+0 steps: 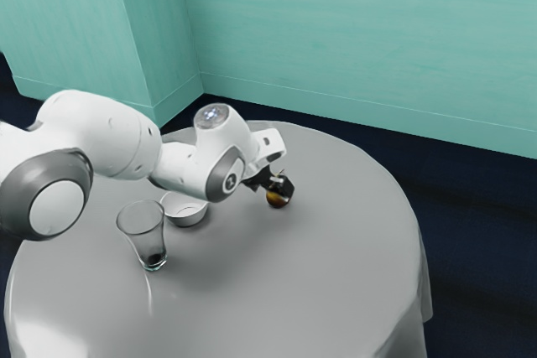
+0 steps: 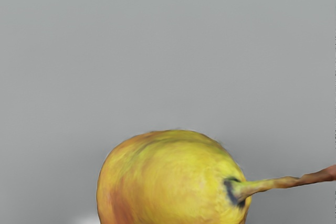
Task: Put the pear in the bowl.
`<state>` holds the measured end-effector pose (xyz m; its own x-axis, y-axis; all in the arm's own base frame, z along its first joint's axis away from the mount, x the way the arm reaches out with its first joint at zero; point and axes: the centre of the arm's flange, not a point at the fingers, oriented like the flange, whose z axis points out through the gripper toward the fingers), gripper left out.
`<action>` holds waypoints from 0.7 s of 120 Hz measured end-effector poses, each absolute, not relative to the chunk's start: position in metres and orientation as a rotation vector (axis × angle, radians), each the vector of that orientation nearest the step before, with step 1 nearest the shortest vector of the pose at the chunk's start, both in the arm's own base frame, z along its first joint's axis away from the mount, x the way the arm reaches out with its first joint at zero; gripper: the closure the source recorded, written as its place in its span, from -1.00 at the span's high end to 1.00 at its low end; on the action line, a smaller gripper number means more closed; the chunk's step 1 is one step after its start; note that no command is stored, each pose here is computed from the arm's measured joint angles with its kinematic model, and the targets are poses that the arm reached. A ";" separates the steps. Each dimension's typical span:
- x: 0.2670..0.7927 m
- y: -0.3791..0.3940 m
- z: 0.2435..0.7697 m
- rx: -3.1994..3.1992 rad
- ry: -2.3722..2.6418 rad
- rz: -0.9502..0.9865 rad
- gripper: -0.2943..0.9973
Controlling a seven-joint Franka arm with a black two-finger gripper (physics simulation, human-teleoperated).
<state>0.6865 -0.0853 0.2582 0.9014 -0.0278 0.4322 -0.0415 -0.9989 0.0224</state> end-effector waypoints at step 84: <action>0.698 -0.090 0.235 3.022 -0.026 0.748 0.09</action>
